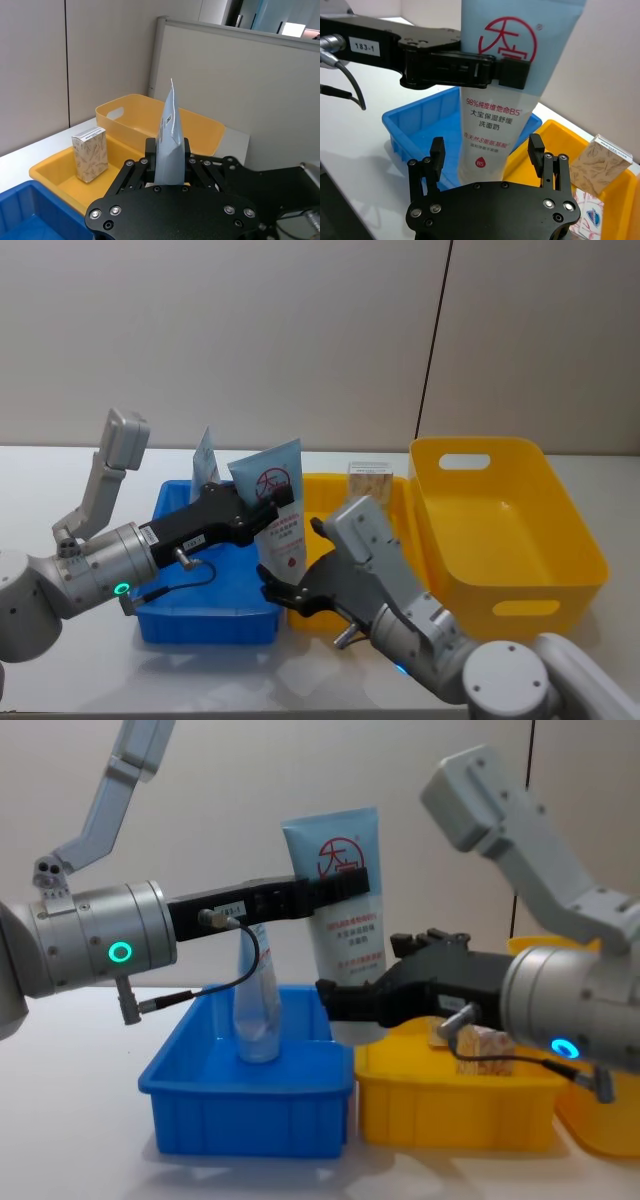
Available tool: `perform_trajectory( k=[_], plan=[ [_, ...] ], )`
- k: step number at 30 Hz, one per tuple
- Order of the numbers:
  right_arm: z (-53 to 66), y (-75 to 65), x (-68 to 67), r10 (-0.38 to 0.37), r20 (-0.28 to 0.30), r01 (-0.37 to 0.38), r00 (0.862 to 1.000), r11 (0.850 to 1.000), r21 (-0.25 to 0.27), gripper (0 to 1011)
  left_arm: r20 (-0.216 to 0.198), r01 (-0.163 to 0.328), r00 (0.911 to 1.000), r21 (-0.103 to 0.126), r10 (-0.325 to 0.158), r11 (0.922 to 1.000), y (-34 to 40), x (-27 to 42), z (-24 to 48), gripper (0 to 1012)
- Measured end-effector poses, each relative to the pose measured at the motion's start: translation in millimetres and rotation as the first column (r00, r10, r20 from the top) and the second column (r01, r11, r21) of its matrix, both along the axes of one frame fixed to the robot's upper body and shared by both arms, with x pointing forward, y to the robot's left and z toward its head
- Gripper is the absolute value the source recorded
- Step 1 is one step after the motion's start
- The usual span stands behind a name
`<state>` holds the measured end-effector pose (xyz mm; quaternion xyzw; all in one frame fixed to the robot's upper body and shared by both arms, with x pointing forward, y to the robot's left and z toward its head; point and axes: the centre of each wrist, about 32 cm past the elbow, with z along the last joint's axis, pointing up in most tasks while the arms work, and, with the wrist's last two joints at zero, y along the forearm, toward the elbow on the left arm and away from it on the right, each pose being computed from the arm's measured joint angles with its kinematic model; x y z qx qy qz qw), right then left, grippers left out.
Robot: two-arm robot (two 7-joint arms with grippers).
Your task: Bimanual collaborative sorting of washing and personal care products
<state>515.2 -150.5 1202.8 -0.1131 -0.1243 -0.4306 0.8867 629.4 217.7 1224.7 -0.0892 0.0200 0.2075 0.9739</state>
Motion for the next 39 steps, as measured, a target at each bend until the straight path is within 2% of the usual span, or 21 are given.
perform_trajectory(
  k=[12, 14, 31, 39],
  plan=[
    [-14.7, 21.4, 14.4, -0.048, 0.018, 0.049, 0.999, 0.999, -0.023, 1002, 0.0, 0.0, 1.0, 0.0, 0.0, 1.0, 0.1, 0.0, 0.0, 236],
    [-16.2, 23.4, 15.6, -0.053, 0.02, 0.054, 0.998, 0.998, -0.024, 977, 0.0, 0.0, 1.0, 0.0, 0.0, 1.0, 0.1, 0.0, 0.0, 236],
    [-23.1, 35.4, 22.5, -0.077, 0.035, 0.078, 0.996, 0.996, -0.033, 529, 0.0, 0.0, 1.0, 0.0, 0.0, 1.0, 0.1, 0.0, -0.1, 236],
    [-23.6, 36.4, 23.2, -0.081, 0.037, 0.082, 0.996, 0.996, -0.032, 444, 0.0, -0.001, 1.0, 0.001, 0.001, 1.0, 0.5, 0.0, -0.1, 237]
  ],
)
